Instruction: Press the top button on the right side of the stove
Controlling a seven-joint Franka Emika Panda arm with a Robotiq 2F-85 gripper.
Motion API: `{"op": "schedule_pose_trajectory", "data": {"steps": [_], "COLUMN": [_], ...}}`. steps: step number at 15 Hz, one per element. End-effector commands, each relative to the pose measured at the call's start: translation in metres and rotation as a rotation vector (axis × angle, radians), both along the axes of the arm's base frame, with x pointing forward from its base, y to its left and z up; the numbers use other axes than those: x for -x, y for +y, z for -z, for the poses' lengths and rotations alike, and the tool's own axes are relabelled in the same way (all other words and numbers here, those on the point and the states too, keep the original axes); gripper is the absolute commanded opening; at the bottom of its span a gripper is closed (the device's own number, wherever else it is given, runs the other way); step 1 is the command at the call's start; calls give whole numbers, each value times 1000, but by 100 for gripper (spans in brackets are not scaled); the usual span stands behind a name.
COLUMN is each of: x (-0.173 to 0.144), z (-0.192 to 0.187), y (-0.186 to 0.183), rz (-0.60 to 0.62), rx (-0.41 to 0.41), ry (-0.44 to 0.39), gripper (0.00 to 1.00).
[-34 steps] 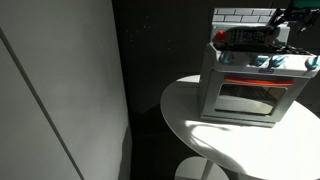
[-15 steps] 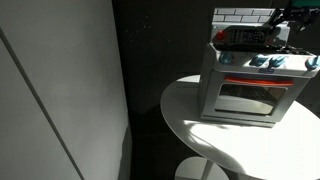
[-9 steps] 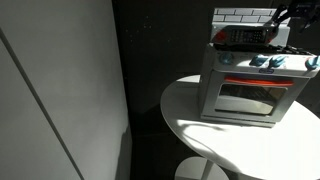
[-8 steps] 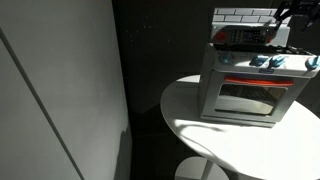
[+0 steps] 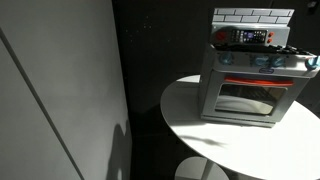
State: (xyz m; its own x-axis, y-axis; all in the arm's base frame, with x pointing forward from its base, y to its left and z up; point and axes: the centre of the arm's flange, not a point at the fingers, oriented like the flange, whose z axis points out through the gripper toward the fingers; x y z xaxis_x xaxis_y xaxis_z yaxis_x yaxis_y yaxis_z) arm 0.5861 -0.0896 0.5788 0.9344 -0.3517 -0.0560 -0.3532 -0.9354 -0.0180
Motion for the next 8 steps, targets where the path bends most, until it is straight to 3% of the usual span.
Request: {"op": "schedule_pose_trajectory", "data": {"steps": [1,4,8], "x": [50,86,133], "z": [-24,-38,-53], "y": [-1,4,6], "rz": [-57,-77,-91], "rx": [-20,-18,6], "ry": [87,148,166], "gripper": [100,100,100]}}
